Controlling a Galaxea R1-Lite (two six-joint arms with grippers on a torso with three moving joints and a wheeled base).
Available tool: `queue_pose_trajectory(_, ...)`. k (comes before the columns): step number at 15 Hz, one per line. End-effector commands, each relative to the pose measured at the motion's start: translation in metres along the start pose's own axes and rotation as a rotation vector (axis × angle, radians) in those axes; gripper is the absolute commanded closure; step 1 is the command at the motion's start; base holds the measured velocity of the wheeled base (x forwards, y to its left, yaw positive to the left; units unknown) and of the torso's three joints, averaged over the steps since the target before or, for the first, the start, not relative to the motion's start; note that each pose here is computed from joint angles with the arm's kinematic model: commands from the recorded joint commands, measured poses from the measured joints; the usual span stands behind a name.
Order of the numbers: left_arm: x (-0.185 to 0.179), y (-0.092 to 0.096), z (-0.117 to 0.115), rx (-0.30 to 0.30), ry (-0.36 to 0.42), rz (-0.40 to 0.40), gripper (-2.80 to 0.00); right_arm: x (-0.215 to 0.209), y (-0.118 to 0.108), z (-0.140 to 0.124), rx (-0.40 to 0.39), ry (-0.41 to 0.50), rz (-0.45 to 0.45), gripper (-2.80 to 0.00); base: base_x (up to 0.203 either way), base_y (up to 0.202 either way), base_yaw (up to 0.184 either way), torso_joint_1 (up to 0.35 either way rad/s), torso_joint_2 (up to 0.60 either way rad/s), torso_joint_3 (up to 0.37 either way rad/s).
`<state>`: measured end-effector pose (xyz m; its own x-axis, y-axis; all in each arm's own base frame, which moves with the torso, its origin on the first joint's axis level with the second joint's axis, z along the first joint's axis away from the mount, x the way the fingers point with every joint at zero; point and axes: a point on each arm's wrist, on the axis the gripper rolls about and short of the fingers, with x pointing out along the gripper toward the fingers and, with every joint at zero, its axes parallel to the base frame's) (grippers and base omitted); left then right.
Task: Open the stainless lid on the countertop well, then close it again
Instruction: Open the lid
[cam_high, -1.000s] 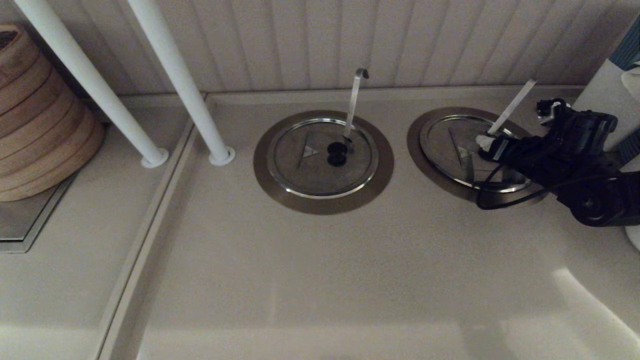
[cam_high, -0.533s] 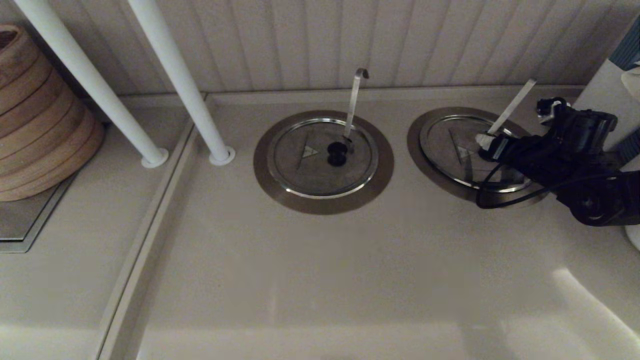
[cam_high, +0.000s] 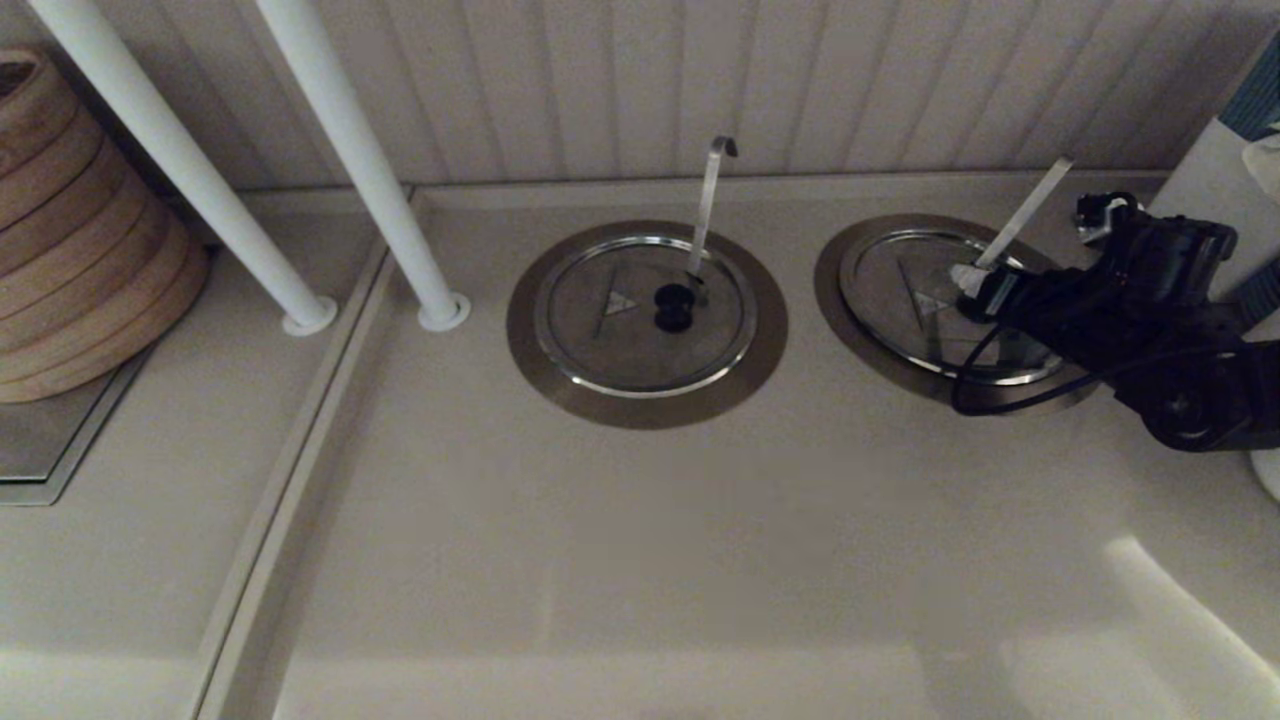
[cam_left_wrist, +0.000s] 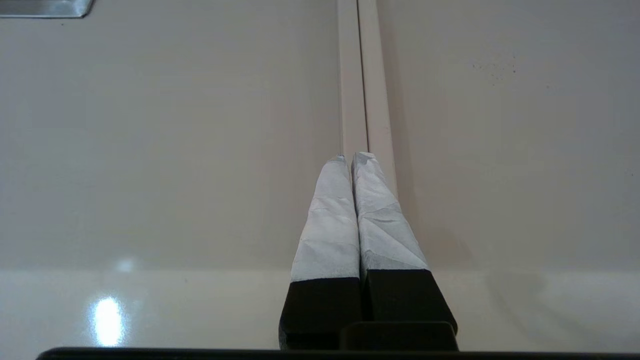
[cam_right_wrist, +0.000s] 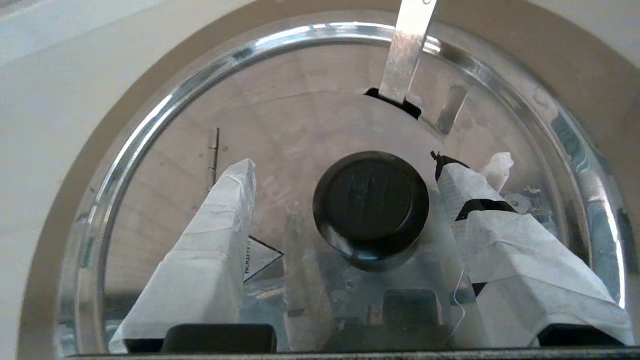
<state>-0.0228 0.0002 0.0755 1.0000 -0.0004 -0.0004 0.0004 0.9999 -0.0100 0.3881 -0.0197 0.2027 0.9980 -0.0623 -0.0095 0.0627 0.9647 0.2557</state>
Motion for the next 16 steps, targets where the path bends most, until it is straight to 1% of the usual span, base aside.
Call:
queue_pose_trajectory(1, 0.0001, 0.0000, 0.0002, -0.001, 0.000, 0.000, 0.00, -0.0022, 0.0028, 0.0034, 0.008, -0.012, 0.008, -2.80, 0.000, 0.000, 0.000, 0.000, 0.00, 0.000)
queue_pose_trajectory(10, 0.0001, 0.0000, 0.0000, -0.001, 0.001, 0.000, 0.00, -0.0007, 0.0045, -0.0006, 0.010, 0.000, 0.012, -2.80, 0.000, 0.000, 0.000, 0.000, 0.00, 0.000)
queue_pose_trajectory(16, 0.0001, 0.0000, 0.0000, -0.001, 0.001, 0.002, 0.00, -0.0005, 0.0061, -0.0015, 0.030, 0.001, 0.017, -2.80, 0.000, 0.000, 0.000, 0.000, 0.00, 0.000)
